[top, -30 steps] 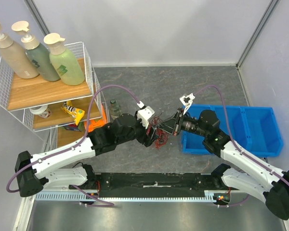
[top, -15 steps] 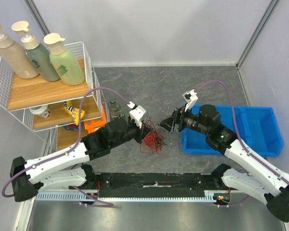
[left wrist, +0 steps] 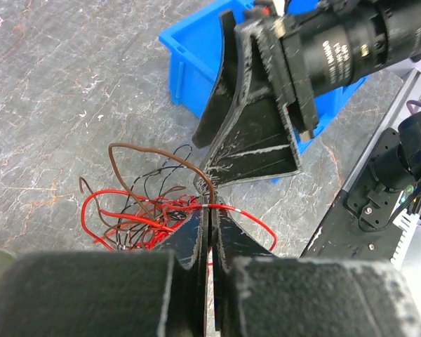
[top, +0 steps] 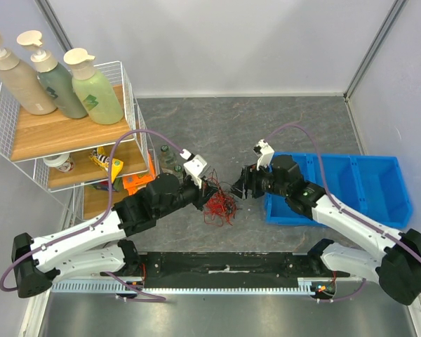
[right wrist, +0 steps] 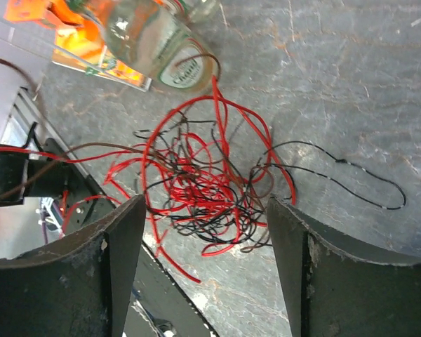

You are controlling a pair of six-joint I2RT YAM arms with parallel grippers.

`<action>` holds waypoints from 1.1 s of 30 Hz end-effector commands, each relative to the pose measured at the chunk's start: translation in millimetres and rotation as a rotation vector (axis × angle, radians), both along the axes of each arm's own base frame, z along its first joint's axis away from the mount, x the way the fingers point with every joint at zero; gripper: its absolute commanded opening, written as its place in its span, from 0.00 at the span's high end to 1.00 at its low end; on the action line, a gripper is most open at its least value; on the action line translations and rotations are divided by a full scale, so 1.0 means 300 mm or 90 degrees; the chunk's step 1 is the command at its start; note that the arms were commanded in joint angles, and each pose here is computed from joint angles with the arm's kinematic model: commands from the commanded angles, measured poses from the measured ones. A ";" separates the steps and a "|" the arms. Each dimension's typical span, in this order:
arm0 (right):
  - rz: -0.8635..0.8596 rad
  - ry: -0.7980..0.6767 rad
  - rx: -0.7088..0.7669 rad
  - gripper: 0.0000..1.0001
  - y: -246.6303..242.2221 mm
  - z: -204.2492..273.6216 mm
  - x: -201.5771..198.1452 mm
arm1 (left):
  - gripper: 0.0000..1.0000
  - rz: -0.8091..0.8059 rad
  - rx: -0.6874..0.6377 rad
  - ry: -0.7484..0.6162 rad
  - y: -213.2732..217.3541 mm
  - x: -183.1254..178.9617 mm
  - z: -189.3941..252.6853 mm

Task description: Untangle the cables

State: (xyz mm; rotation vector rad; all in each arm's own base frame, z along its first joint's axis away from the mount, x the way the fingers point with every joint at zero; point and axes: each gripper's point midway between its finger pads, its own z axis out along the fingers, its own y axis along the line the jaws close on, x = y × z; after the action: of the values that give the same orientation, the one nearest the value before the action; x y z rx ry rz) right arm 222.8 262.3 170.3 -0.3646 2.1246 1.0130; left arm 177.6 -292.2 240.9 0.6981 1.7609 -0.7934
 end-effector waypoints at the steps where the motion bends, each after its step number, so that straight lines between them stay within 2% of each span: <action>1: -0.008 -0.018 -0.006 0.26 0.011 -0.022 0.030 | 0.99 -0.001 -0.049 -0.010 -0.005 -0.007 0.067; 6: 0.019 0.025 0.043 0.39 0.064 -0.067 0.010 | 0.98 0.002 -0.051 -0.012 -0.004 -0.003 0.076; 9: 0.009 0.032 0.032 0.53 0.067 -0.090 0.029 | 0.98 0.001 -0.052 -0.014 -0.004 -0.003 0.081; 11: 0.003 0.030 0.026 0.67 0.067 -0.088 0.040 | 0.98 0.001 -0.049 -0.014 -0.003 -0.003 0.077; 14: -0.016 0.010 -0.023 0.98 0.037 -0.056 0.065 | 0.98 0.021 -0.036 -0.009 0.012 0.009 0.057; 16: -0.056 -0.035 -0.071 1.00 -0.011 0.034 0.097 | 0.98 0.048 -0.019 0.003 0.026 0.025 0.019; 19: -0.072 -0.137 -0.070 1.00 -0.042 0.271 0.103 | 0.98 0.112 0.008 0.040 0.059 0.055 -0.068; 26: -0.022 -0.355 0.130 1.00 -0.055 0.996 -0.014 | 0.98 0.191 0.022 0.141 0.100 0.053 -0.295; 31: -0.127 -0.489 0.177 1.00 -0.207 1.319 -0.050 | 0.98 0.224 0.011 0.164 0.144 0.041 -0.331; 33: -0.176 -0.510 0.176 1.00 -0.253 1.364 -0.035 | 0.98 0.238 0.004 0.159 0.172 0.038 -0.326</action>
State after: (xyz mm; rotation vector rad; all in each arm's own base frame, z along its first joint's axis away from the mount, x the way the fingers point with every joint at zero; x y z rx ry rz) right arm 207.2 217.8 548.2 -0.3626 1.3235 0.9322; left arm 181.3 -248.3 122.5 0.4426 2.0987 -0.5943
